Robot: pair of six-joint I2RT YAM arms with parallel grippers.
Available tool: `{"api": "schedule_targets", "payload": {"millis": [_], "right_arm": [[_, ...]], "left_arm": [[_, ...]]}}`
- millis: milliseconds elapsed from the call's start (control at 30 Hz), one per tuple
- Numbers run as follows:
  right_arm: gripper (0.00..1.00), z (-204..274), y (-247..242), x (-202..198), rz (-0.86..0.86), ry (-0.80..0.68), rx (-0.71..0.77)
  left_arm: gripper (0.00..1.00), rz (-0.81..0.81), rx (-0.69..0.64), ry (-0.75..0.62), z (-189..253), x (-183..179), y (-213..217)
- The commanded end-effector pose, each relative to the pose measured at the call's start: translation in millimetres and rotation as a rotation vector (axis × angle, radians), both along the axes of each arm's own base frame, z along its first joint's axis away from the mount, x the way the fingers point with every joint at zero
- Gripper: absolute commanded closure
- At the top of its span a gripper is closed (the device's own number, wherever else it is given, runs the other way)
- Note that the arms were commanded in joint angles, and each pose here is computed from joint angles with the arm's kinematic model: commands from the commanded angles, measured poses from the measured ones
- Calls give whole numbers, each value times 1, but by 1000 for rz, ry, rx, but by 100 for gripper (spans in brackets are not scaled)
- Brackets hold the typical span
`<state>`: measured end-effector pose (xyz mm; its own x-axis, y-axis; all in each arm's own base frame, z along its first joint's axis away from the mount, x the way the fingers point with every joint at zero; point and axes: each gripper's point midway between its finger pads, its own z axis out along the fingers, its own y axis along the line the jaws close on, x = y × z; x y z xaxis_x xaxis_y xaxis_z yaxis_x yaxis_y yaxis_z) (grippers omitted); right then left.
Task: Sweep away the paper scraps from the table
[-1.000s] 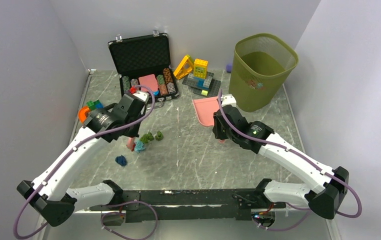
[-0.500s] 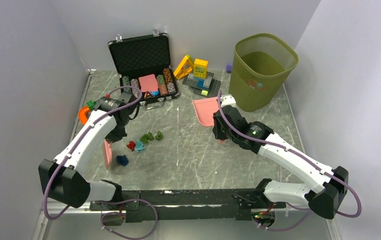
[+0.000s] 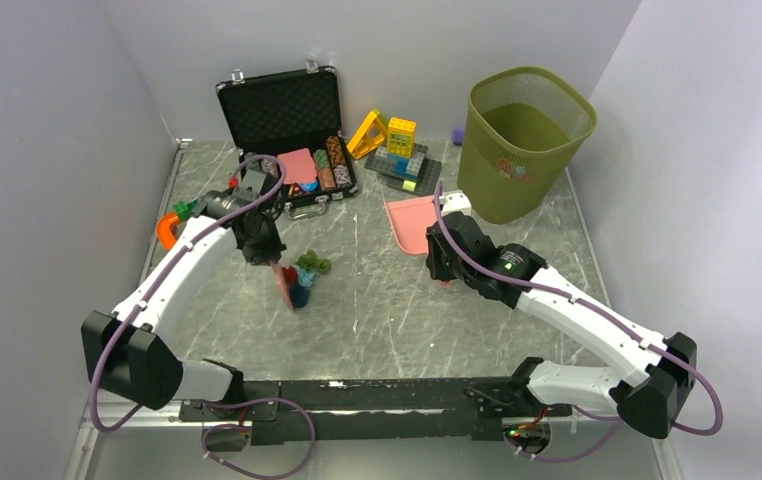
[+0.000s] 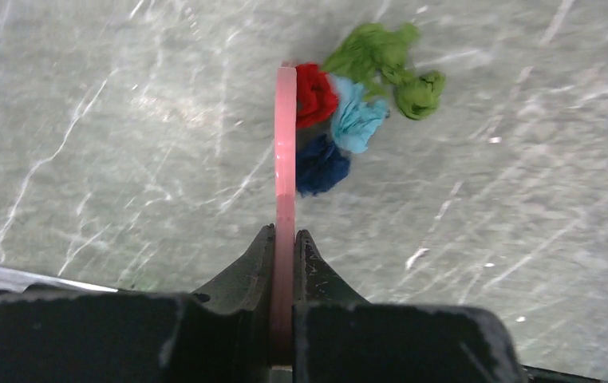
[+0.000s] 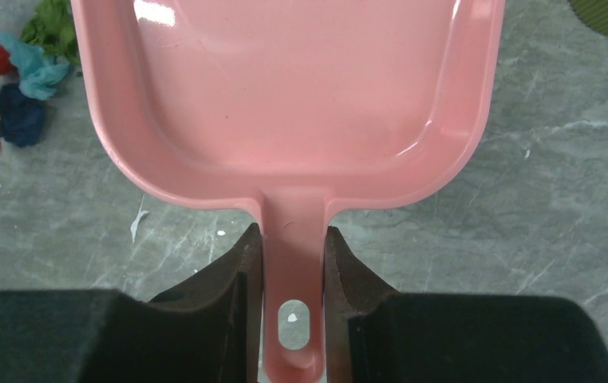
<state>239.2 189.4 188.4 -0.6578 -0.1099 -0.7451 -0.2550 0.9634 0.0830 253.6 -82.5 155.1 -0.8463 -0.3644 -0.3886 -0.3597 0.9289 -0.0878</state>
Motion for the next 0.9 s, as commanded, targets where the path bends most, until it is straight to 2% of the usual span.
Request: {"api": "schedule_targets", "payload": {"millis": [0, 167, 300, 367, 433, 633, 767, 867], "right_arm": [[100, 10, 4, 1, 18, -24, 15], [100, -3, 10, -7, 94, 37, -24], [100, -32, 24, -25, 231, 202, -91], [100, -46, 29, -37, 287, 267, -137], [100, -53, 33, -47, 329, 294, -195], [100, -75, 53, -81, 482, 376, -281], [100, -90, 68, -93, 553, 420, -296], [100, -96, 81, -95, 600, 423, -290]], "left_arm": [[100, -49, -12, -137, 43, 35, -20], [100, -74, 211, -83, 54, 29, 13], [100, -138, 355, -87, 57, 35, 34], [100, -202, 374, -109, 56, 45, 33], [100, -348, 377, -133, 52, 59, 24], [100, -700, 308, -197, 38, 100, -14], [100, -812, 316, -111, 18, 114, -24], [100, -851, 375, -50, 5, 118, -19]]}}
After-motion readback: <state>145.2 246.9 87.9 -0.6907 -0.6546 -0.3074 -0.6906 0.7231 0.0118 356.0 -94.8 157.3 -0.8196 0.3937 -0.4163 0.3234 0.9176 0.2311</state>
